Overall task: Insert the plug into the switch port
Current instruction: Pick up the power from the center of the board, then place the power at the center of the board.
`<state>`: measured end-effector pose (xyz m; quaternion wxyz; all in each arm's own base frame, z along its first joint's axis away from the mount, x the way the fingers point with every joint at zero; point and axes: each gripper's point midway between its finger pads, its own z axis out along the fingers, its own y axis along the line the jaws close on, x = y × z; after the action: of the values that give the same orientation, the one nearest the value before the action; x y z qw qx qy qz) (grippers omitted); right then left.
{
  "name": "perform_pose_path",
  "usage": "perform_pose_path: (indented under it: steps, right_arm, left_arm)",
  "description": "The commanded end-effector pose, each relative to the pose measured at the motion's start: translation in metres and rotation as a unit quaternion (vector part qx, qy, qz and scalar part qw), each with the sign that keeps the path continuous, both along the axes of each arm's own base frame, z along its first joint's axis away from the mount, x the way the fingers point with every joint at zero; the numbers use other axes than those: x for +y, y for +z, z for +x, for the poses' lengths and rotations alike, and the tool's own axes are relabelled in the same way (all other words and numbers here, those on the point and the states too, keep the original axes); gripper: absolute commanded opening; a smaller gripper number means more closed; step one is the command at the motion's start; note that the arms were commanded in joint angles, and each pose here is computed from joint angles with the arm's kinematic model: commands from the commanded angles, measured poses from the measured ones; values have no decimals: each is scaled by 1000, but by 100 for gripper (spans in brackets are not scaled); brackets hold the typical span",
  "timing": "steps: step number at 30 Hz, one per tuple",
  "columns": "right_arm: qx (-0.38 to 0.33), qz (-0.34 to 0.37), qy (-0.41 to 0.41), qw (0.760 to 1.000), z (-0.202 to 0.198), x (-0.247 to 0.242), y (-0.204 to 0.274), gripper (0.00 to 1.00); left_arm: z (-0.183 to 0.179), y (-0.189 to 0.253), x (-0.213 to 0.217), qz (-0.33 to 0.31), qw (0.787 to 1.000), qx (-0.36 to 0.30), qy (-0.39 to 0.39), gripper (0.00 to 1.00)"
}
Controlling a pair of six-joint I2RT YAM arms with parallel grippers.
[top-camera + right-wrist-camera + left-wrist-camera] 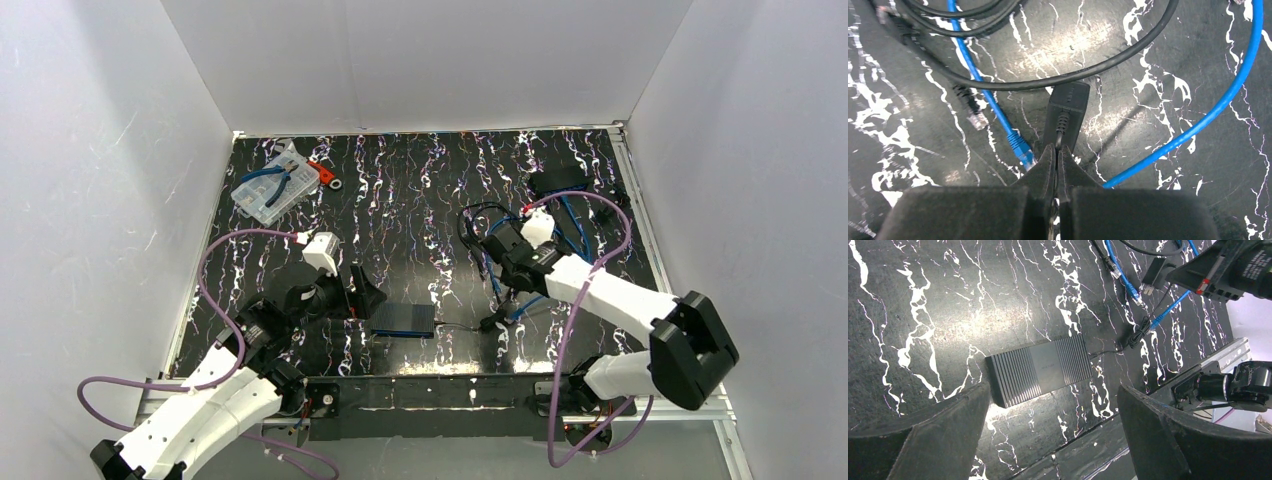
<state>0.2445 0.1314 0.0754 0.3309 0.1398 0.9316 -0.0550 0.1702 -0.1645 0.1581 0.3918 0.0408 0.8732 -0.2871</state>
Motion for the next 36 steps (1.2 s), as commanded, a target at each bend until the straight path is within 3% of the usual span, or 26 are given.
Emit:
perform_pose_path:
  steps: [1, 15, 29, 36]
  right_arm:
    - [-51, 27, 21, 998, 7, 11, 34, 1]
    - [-62, 77, 155, 983, 10, 81, 90, 1]
    - [-89, 17, 239, 967, 81, 141, 117, 1]
    - [-70, 31, 287, 955, 124, 172, 109, 1]
  left_arm:
    - [-1, 10, 1, -3, 1000, -13, -4, 98]
    - [3, 11, 6, -2, 1000, -26, 14, 98]
    - [4, 4, 2, -18, 999, -14, 22, 98]
    - [-2, 0, 2, -33, 999, -7, 21, 98]
